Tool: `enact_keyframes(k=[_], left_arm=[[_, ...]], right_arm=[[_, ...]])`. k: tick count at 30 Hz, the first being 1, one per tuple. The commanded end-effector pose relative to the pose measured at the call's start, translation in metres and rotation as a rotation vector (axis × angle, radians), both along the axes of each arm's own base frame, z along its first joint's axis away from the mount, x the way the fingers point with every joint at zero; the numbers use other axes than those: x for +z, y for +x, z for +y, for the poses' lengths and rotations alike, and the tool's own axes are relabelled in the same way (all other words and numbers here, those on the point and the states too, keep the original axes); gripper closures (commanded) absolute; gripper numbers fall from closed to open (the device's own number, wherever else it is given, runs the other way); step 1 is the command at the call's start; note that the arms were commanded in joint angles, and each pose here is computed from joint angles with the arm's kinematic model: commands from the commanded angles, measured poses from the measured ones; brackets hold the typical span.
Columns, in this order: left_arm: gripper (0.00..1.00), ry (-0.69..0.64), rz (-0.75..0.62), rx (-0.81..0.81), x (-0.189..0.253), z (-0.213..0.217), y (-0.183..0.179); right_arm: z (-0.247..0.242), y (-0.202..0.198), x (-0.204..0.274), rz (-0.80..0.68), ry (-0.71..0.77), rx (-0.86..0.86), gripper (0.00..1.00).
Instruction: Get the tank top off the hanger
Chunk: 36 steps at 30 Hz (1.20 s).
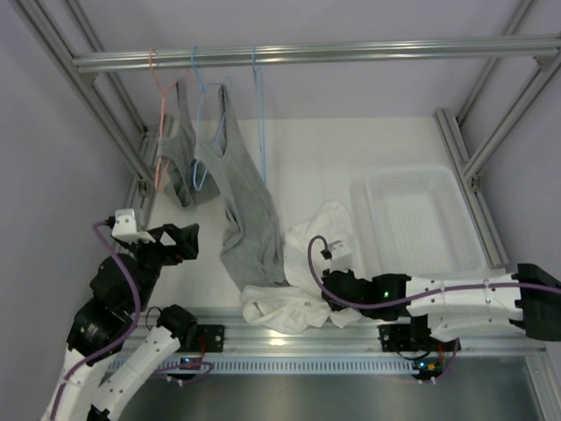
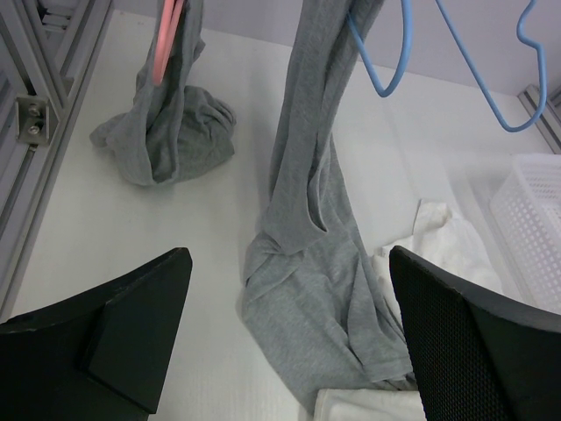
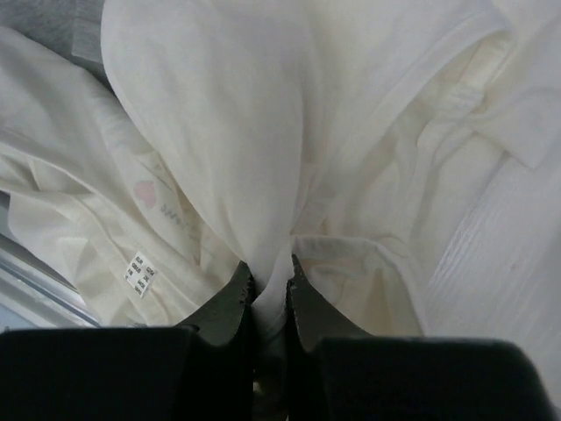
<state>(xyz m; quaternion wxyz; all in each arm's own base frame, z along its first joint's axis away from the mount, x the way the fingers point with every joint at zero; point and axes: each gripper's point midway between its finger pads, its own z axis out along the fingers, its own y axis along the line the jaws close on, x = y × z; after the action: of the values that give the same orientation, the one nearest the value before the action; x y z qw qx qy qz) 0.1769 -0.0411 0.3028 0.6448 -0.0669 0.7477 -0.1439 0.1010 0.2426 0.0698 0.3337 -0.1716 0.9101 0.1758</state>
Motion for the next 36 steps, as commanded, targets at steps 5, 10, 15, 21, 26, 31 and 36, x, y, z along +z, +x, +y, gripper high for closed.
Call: enact_keyframes(k=[5, 10, 15, 21, 26, 31, 36], left_arm=[[0.01, -0.015, -0.036, 0.001, 0.009, 0.0, 0.001], [0.01, -0.019, -0.04, 0.002, 0.01, 0.0, 0.001], [0.01, -0.018, -0.038, 0.005, 0.01, 0.001, 0.001], [0.01, -0.018, -0.042, 0.009, 0.011, 0.002, 0.001], [0.01, -0.019, -0.044, 0.012, 0.011, 0.002, 0.0], [0.01, -0.019, -0.046, 0.012, 0.011, 0.003, 0.0], [0.01, -0.021, -0.05, 0.012, 0.012, 0.003, -0.001]], right_arm=[[-0.008, 0.012, 0.053, -0.127, -0.016, -0.021, 0.99], [-0.02, 0.044, 0.122, -0.282, 0.003, -0.073, 0.99], [-0.027, 0.083, 0.216, -0.437, 0.052, -0.114, 1.0], [-0.043, 0.115, 0.331, -0.593, 0.129, -0.137, 1.0], [-0.077, 0.147, 0.388, -0.682, 0.072, -0.243, 1.0], [-0.125, 0.165, 0.437, -0.759, 0.048, -0.389, 1.0], [-0.182, 0.185, 0.445, -0.77, -0.048, -0.558, 1.0]])
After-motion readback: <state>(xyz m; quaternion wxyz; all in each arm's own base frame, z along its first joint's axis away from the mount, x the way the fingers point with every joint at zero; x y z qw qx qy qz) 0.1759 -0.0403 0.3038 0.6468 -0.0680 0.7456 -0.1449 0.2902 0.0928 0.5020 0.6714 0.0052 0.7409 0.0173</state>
